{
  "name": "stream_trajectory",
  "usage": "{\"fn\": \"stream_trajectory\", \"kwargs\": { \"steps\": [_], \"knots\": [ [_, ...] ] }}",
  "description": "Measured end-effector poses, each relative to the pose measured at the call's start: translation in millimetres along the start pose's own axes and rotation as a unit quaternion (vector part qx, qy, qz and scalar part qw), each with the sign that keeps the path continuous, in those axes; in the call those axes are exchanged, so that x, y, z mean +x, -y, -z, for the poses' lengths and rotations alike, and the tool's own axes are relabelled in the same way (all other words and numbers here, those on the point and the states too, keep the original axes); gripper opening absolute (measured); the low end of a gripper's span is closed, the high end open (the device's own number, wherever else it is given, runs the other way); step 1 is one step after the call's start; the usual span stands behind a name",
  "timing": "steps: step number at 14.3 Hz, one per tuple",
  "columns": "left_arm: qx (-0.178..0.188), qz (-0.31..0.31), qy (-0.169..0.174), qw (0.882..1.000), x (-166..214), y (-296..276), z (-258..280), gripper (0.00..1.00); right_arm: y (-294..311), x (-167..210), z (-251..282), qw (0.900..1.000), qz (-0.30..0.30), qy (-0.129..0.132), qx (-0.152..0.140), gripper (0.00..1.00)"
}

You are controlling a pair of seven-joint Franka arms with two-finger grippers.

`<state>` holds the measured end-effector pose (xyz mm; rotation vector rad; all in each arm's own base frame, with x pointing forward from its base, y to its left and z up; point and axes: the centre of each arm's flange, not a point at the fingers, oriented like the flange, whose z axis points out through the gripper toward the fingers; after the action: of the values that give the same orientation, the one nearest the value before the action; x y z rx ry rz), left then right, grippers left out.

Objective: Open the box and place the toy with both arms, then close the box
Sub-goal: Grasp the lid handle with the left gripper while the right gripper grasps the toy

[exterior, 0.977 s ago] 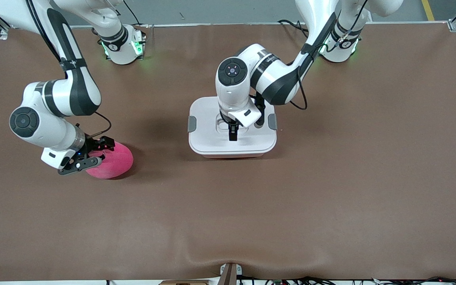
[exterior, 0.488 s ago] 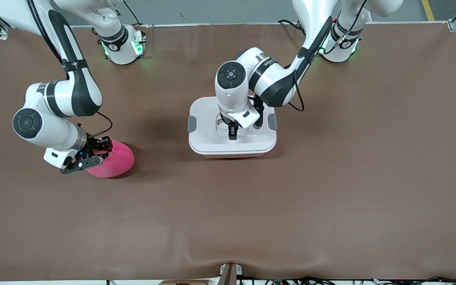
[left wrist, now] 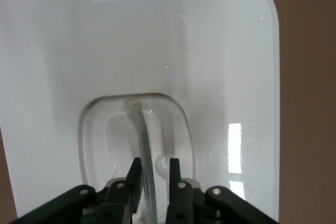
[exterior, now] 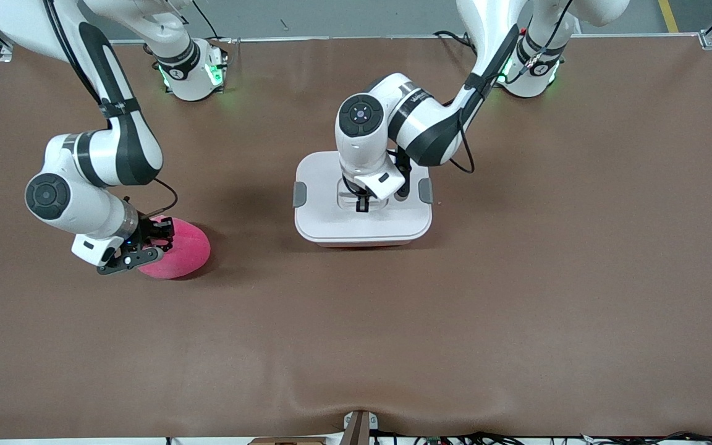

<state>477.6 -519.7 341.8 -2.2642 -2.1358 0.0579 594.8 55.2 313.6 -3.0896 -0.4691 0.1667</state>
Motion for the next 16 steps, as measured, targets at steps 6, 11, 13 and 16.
{"fn": "stream_trajectory", "kwargs": {
  "steps": [6,11,13,16],
  "knots": [
    [-0.006,-0.001,0.006,1.000,2,5,18,0.27,0,12,23,0.999,0.024,-0.025,-0.006,0.15],
    [-0.004,-0.006,0.007,1.000,1,14,21,0.21,1,31,64,0.990,0.126,-0.066,-0.022,0.13],
    [-0.001,-0.006,0.004,1.000,2,15,17,0.23,1,36,81,0.982,0.167,-0.080,-0.032,0.13],
    [0.001,-0.005,0.002,1.000,4,15,15,0.49,11,42,96,0.969,0.224,-0.085,-0.056,0.13]
  ]
}}
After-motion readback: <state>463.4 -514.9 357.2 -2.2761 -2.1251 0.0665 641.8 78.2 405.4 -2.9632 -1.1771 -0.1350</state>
